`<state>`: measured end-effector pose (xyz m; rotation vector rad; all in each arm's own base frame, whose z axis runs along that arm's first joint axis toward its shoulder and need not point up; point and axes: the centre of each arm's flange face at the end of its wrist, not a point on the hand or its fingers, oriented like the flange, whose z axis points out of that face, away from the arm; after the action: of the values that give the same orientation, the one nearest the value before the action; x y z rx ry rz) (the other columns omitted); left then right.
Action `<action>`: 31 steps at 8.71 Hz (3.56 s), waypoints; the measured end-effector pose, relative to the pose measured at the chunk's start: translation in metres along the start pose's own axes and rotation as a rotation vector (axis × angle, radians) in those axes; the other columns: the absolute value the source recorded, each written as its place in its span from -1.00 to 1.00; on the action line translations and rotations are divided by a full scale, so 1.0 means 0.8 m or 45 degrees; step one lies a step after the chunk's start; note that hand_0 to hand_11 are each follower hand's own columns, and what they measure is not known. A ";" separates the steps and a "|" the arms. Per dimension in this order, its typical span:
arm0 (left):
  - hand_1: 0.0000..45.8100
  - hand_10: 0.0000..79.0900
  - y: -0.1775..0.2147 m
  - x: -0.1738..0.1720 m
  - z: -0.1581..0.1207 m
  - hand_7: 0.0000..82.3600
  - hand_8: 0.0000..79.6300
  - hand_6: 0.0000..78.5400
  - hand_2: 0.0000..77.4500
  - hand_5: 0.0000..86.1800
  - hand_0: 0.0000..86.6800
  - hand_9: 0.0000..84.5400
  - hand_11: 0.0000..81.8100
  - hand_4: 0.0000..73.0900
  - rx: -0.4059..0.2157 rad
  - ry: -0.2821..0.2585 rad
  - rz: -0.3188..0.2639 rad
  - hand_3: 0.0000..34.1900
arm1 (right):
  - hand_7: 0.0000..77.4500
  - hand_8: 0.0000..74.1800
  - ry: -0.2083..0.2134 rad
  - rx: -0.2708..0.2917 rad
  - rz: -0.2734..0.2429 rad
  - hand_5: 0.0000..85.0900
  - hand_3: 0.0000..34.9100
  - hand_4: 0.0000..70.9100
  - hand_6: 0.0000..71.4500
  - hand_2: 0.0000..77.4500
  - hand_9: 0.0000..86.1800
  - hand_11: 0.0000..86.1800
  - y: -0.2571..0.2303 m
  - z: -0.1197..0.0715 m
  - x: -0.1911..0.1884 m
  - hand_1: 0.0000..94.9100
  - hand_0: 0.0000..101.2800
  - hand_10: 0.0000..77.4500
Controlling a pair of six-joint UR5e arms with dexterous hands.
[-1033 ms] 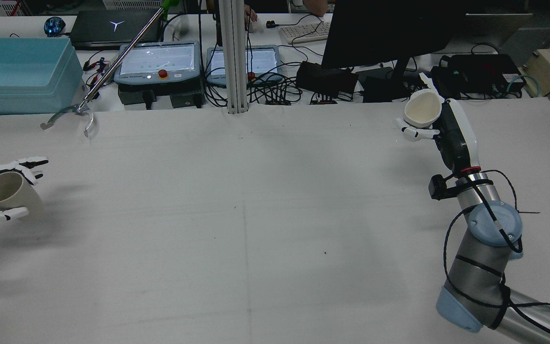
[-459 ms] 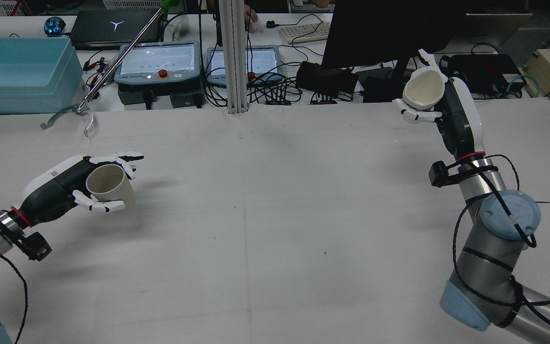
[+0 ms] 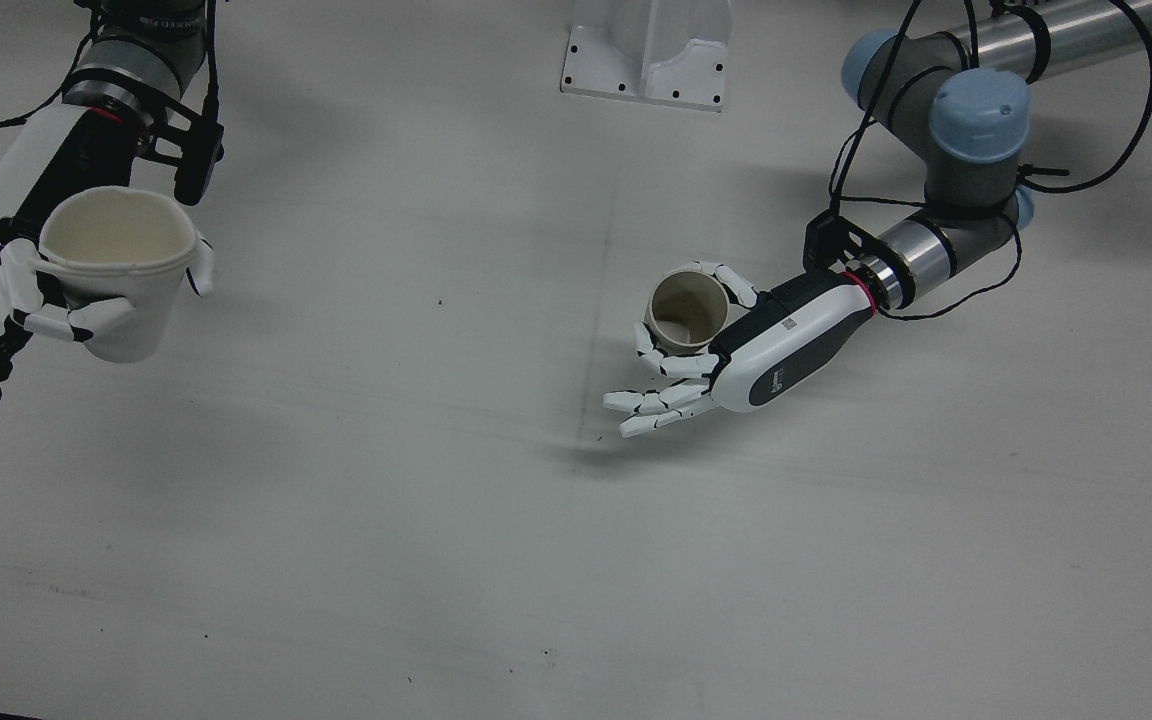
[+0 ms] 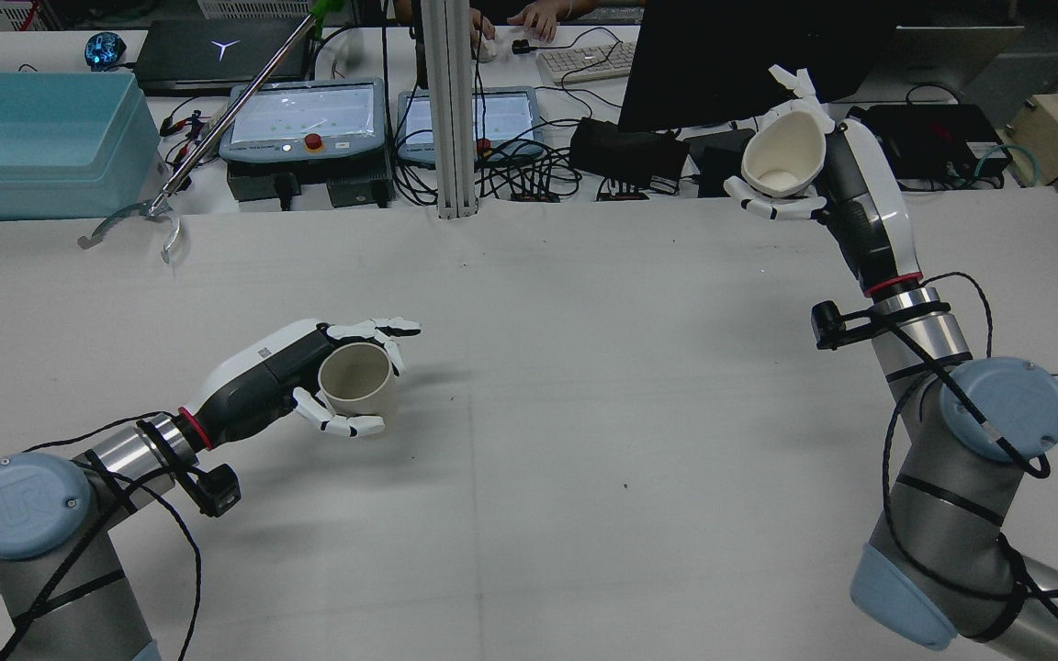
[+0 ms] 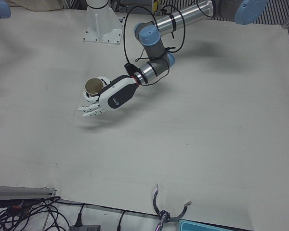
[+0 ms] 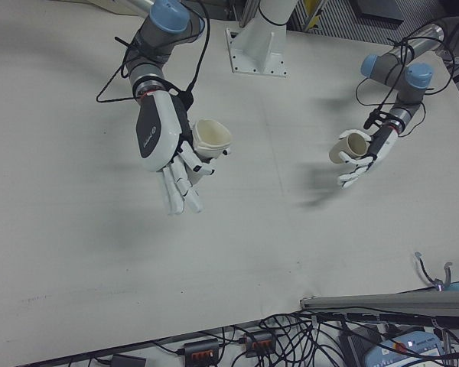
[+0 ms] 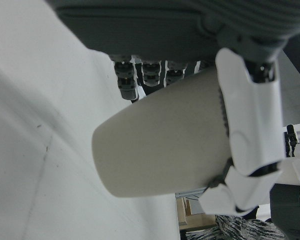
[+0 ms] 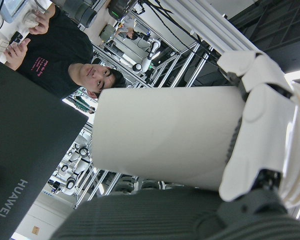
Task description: Pour water
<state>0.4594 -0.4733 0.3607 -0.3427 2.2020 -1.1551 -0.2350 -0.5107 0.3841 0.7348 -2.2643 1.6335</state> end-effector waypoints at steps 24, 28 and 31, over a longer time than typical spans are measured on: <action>-0.19 -0.75 -0.131 0.081 -0.083 -0.59 -0.84 -0.69 -0.07 -0.08 0.27 -0.75 -0.59 0.13 0.162 0.117 0.067 -1.00 | -0.85 -0.99 -0.255 -0.233 -0.608 0.23 -1.00 -0.72 -0.89 -0.65 -0.99 -0.97 0.118 -0.043 -0.225 -0.84 -0.13 -0.99; -0.19 -0.75 -0.370 0.150 -0.328 -0.59 -0.85 -0.69 -0.07 -0.05 0.27 -0.74 -0.57 0.10 0.495 0.288 0.086 -1.00 | -0.80 -0.99 -0.220 -0.181 -0.563 0.23 -1.00 -0.63 -0.89 -0.65 -0.99 -0.97 0.085 -0.051 -0.230 -0.78 -0.13 -0.99; -0.19 -0.74 -0.456 0.151 -0.421 -0.60 -0.86 -0.71 -0.07 -0.05 0.25 -0.79 -0.59 0.10 0.625 0.346 0.099 -1.00 | -0.82 -0.99 -0.208 -0.176 -0.561 0.17 -1.00 -0.63 -0.89 -0.63 -0.99 -0.97 0.082 -0.054 -0.233 -0.77 -0.11 -0.99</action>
<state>0.1330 -0.5265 0.7504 0.1135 2.0345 -1.7219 -0.1172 -0.4076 0.2556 1.2614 -2.0917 1.2388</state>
